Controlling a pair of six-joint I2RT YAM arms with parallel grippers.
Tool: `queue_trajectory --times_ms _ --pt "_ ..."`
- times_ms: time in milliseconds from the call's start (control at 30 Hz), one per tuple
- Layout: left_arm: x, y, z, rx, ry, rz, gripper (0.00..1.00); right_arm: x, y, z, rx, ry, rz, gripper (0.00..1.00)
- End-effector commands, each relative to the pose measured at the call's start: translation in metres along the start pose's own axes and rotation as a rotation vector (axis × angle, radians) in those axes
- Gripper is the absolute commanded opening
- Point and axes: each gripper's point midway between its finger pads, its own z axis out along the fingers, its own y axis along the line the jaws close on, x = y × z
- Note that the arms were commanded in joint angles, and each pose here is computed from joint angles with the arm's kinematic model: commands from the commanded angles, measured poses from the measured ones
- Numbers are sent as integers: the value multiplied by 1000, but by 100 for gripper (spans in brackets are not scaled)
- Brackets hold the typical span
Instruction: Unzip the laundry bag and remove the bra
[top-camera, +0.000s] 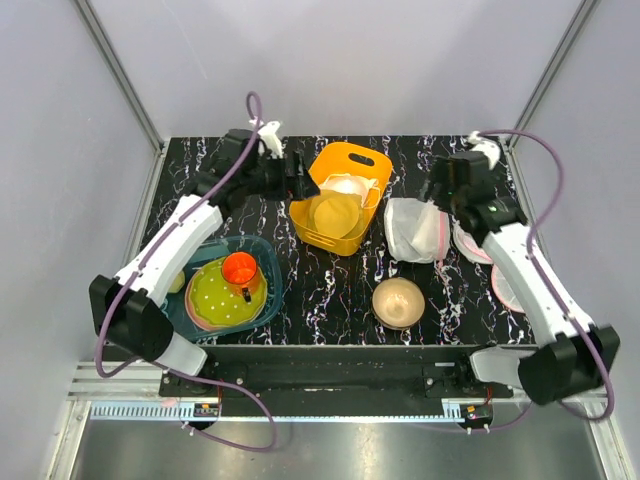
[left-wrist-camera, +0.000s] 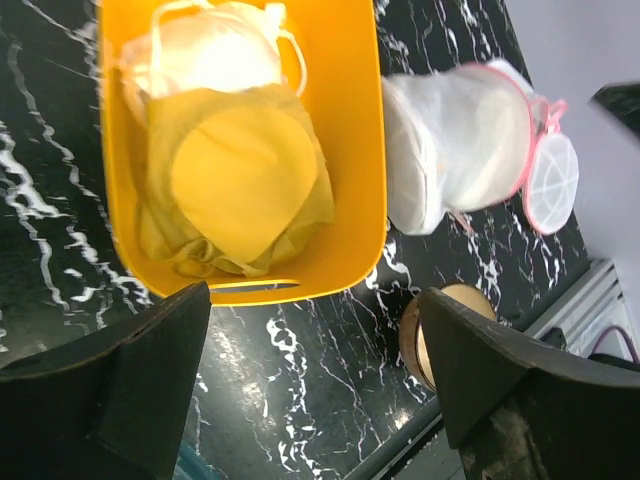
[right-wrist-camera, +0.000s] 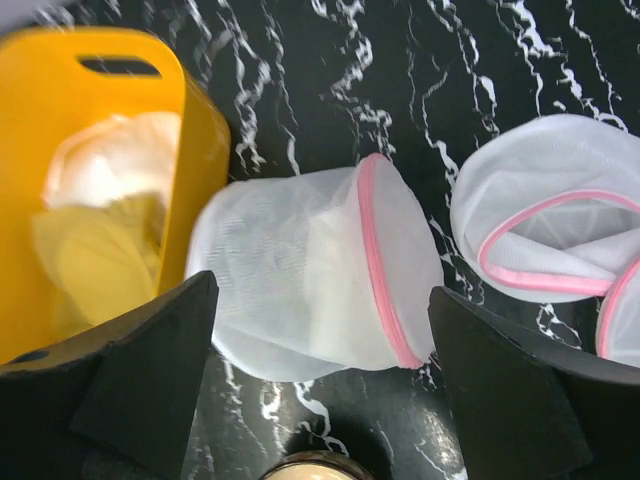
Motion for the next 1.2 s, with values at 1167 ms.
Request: queue_trajectory --times_ms 1167 --pt "40 -173 93 88 70 225 80 29 -51 14 -336 130 472 100"
